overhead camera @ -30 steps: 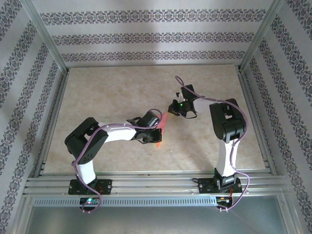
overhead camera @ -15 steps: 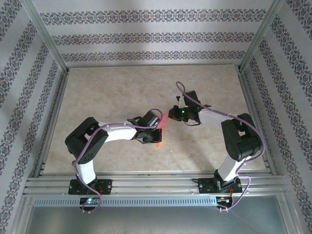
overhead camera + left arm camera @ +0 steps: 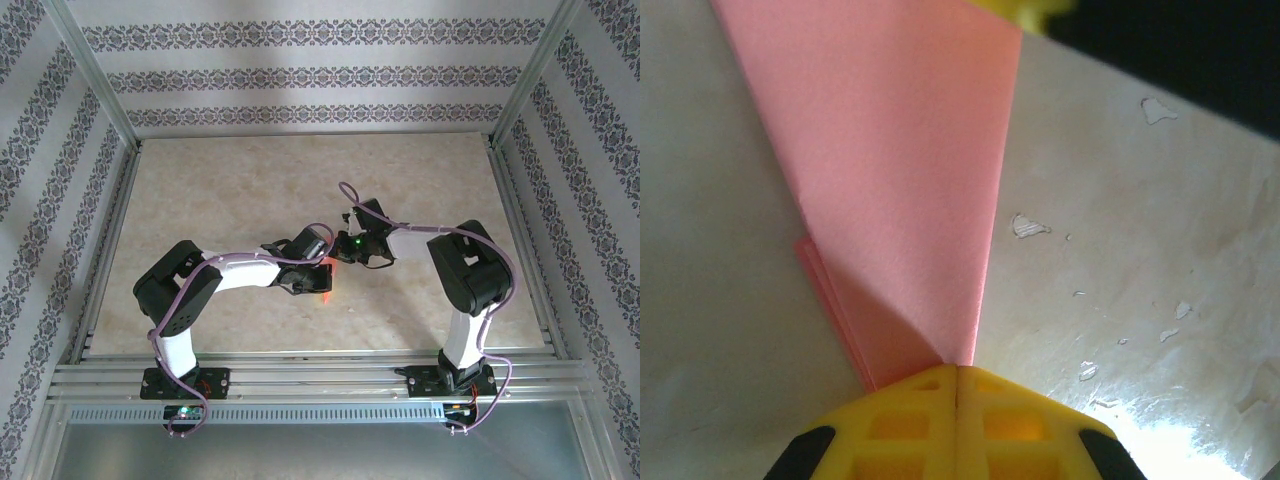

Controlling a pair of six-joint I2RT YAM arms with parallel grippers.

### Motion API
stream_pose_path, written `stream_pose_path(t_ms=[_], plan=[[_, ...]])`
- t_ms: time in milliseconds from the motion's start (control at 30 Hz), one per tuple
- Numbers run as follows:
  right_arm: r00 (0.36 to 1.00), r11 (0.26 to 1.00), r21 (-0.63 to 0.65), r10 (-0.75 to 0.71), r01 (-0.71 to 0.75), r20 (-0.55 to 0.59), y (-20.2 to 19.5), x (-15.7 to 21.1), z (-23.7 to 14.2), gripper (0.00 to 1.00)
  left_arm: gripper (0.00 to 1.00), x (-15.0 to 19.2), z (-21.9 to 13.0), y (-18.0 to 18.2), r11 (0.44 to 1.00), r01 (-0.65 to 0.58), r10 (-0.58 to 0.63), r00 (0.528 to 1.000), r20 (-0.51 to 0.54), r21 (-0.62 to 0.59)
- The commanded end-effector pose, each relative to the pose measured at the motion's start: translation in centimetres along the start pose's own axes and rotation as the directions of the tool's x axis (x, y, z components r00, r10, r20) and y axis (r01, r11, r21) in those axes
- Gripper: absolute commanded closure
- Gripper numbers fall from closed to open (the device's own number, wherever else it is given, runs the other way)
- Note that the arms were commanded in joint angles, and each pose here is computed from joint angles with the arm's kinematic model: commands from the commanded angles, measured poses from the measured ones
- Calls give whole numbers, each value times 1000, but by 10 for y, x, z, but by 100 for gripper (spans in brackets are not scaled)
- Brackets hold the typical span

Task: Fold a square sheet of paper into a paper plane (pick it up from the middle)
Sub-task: Fold the wing for the fifth time at the center of the table.

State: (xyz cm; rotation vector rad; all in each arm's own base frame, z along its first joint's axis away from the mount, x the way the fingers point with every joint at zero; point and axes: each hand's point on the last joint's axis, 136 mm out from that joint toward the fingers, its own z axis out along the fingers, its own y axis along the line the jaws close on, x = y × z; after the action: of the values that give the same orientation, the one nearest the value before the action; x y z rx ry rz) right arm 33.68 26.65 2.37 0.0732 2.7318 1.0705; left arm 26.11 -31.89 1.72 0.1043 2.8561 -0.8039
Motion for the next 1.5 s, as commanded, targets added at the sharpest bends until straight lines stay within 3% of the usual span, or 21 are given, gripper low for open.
stream_pose_path(t_ms=[0, 467, 1033, 1200, 1333, 1467], plan=[[1000, 1000, -5, -12, 12, 28, 7, -18, 2, 95, 100, 58, 10, 57, 980, 34, -72, 979, -191, -197], [997, 995, 92, 32, -38, 69, -37, -50, 10, 96, 100, 64, 6, 62, 977, 31, -75, 976, -206, -209], [985, 999, 46, 13, -21, 170, -56, -117, -6, 96, 100, 70, 6, 65, 976, 21, -72, 970, -232, -215], [975, 999, 33, -12, 5, 221, -44, -133, -30, 95, 100, 65, 3, 58, 979, 17, -63, 973, -222, -203], [961, 998, 36, -55, 47, 271, -24, -129, -65, 93, 100, 42, -11, 31, 991, -6, -15, 987, -158, -134], [952, 998, 59, -51, 35, 300, -19, -107, -91, 83, 82, 5, -42, -10, 1000, -24, 23, 999, -30, -11]])
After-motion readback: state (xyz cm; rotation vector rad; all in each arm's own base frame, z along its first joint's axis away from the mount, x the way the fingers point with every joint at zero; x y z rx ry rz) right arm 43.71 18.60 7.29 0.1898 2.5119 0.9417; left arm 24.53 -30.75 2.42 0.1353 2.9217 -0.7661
